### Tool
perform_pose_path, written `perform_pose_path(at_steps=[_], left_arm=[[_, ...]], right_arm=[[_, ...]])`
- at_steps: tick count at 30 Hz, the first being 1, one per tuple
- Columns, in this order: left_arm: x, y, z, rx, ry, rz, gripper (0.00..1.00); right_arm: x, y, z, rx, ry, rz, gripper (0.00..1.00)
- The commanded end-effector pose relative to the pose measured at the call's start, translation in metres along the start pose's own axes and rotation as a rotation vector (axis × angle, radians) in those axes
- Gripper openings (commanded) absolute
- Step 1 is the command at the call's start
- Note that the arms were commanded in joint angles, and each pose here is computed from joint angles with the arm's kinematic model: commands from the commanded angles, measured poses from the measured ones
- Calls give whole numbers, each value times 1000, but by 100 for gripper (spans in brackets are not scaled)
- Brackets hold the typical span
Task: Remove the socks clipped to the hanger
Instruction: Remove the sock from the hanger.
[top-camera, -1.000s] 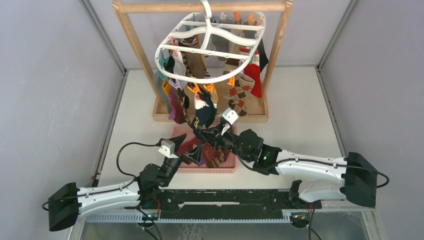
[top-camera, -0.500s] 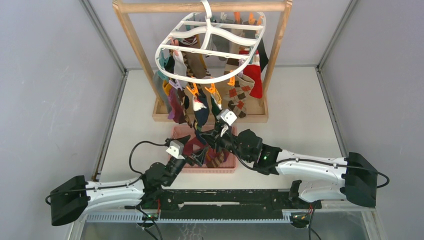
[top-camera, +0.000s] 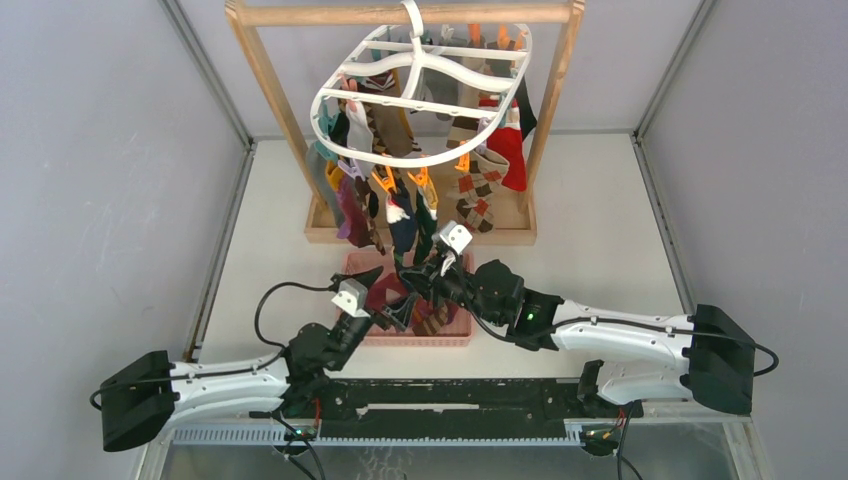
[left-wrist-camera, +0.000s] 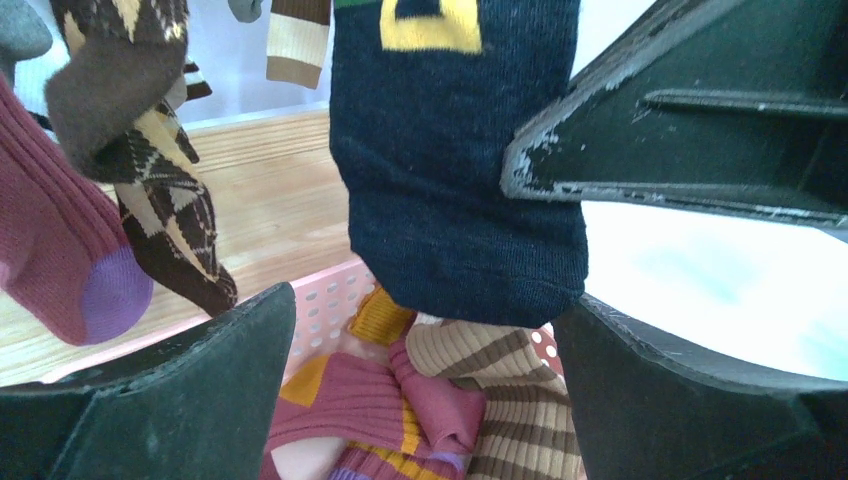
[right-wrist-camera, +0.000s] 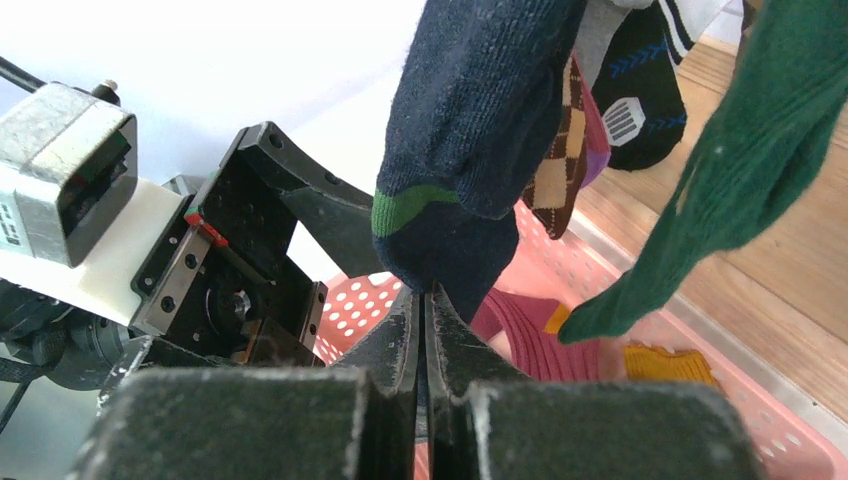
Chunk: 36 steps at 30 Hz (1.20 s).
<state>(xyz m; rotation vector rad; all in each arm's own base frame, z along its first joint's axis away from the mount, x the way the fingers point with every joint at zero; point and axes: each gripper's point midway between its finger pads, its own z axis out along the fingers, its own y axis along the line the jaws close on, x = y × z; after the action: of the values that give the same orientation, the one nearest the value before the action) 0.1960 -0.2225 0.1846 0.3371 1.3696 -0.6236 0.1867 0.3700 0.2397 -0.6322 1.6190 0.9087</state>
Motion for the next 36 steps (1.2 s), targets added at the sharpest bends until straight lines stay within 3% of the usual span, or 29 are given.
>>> perform_pose_path(at_steps=[1, 6, 8, 11, 15, 19, 23, 26, 29, 36], left_arm=[[-41, -10, 13, 18, -106, -34, 100], [-46, -11, 17, 15, -111, -37, 100], [-47, -10, 19, 5, -110, -14, 93], [-46, -10, 21, -1, -101, -2, 70], [-45, -9, 24, -14, -88, 7, 27], [-44, -8, 26, -24, -82, 11, 11], [-43, -6, 25, -32, -78, 13, 8], [-41, -3, 24, -46, -70, 17, 8], [-40, -1, 24, -59, -65, 20, 8], [-41, 8, 24, -111, -50, 28, 8]], right_arm=[[-5, 6, 1, -20, -18, 24, 3], [-2, 6, 2, -22, -9, 21, 3], [-1, 6, 1, -22, -7, 21, 3], [-1, 6, 1, -23, -4, 19, 3], [-1, 5, -1, -21, -8, 18, 3], [-1, 5, -2, -20, -6, 16, 3], [-1, 3, -4, -13, -7, 15, 9], [-4, 0, -6, 1, -15, 15, 27], [-8, -3, -10, 18, -24, 10, 39], [-30, -5, -27, 57, -74, -14, 53]])
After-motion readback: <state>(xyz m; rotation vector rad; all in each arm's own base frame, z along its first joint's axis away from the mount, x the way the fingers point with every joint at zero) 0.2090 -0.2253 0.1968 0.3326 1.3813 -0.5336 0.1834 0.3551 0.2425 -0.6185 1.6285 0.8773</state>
